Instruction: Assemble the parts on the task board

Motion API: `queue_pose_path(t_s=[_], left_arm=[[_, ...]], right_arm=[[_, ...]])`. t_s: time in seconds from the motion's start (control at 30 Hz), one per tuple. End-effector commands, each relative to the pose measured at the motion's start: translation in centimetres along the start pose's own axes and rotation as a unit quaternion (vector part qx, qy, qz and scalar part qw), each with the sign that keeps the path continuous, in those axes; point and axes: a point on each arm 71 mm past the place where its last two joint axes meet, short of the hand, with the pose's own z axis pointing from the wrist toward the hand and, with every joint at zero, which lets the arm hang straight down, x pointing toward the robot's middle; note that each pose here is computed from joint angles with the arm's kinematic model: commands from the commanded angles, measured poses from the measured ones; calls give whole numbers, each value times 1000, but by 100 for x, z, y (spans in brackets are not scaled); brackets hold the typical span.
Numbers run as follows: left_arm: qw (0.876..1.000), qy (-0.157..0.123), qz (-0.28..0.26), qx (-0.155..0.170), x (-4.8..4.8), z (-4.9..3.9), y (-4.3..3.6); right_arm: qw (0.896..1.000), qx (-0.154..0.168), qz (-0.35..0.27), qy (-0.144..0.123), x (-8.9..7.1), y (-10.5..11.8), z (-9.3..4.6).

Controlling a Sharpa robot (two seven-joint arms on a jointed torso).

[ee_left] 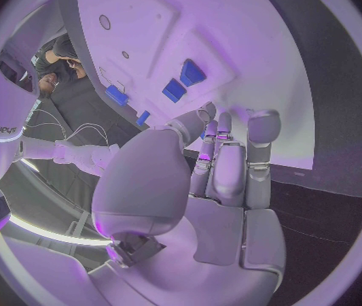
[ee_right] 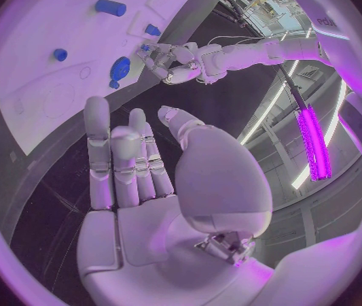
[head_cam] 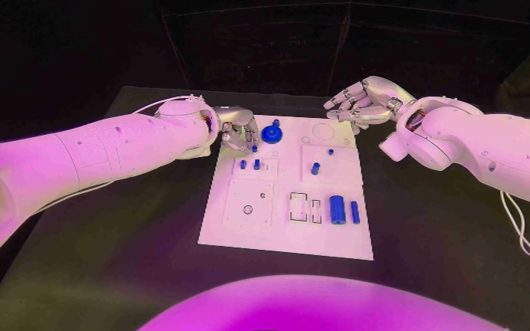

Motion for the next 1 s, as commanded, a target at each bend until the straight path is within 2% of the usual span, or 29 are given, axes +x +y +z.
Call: queue_pose_path(t_s=[0.03, 0.17, 0.23, 0.37, 0.4, 0.47, 0.53, 0.6, 0.67, 0.77, 0.83, 0.9, 1.0], left_arm=[[1000, -6, -2, -2, -15, -7, 9], [1000, -12, -4, -8, -28, -29, 51], [1000, -20, -11, -11, -43, -54, 87], [996, -59, -71, -10, -113, -155, 198], [988, -88, -124, -4, -165, -210, 245], [970, -125, -206, 13, -230, -277, 290], [943, -155, -292, 35, -279, -337, 311], [917, -173, -355, 53, -308, -380, 310], [883, -191, -422, 75, -332, -424, 292], [842, -206, -489, 101, -348, -475, 244], [823, -210, -515, 113, -350, -497, 210], [809, -213, -535, 123, -349, -517, 174], [795, -215, -551, 132, -347, -537, 136]], right_arm=[[1000, 1, -15, 7, -7, -3, -2], [999, 12, -47, 15, -13, -34, -9], [996, 18, -83, 19, -16, -50, -15], [978, 19, -206, 32, 2, -57, -25], [965, 17, -260, 37, 19, -50, -24], [947, 15, -319, 42, 42, -41, -20], [931, 15, -362, 46, 65, -36, -15], [920, 14, -390, 48, 86, -38, -13], [908, 13, -415, 51, 118, -46, -13], [896, 12, -439, 58, 168, -57, -8], [892, 10, -448, 62, 202, -64, -6], [888, 8, -455, 68, 243, -69, -3], [885, 3, -460, 75, 298, -74, 3]])
